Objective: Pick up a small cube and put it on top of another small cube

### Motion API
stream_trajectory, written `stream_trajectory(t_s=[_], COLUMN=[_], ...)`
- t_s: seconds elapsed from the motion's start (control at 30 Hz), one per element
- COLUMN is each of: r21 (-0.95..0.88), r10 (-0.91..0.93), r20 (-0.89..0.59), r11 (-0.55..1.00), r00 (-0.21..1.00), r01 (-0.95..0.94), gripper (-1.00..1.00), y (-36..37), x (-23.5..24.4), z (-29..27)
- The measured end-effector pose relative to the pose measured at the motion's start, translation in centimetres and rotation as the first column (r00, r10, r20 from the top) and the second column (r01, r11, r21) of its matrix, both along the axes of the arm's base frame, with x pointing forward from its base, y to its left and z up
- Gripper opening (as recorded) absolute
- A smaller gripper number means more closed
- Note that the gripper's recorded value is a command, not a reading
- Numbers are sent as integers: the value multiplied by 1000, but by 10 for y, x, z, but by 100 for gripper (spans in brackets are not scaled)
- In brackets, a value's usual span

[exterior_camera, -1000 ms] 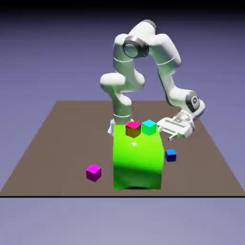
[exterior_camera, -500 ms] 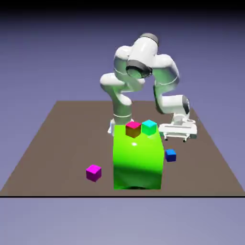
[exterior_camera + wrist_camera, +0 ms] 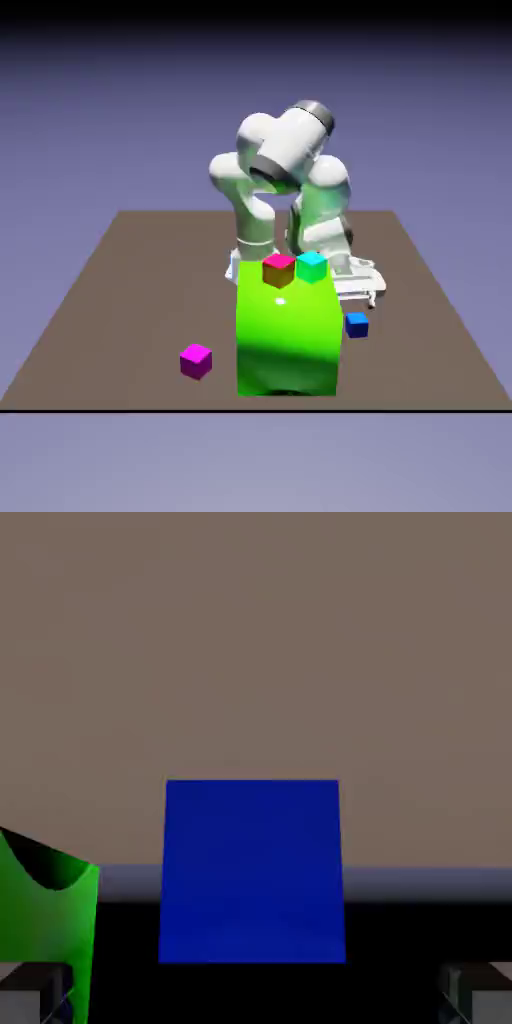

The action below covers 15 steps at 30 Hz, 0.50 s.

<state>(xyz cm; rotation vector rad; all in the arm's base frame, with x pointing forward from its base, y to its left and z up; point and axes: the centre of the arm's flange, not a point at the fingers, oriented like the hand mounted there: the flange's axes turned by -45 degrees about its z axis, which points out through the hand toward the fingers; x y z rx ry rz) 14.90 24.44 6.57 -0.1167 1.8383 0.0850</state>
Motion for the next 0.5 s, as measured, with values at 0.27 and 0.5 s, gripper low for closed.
stream_trajectory(t_s=[0.27,0.5], r21=[4,0], r10=[-5,0], r20=[13,-1], r11=[1000,1000], r00=[1000,1000], r01=[5,0], gripper=[-100,-100], y=[1,1], x=[31,10], z=[-20,-7])
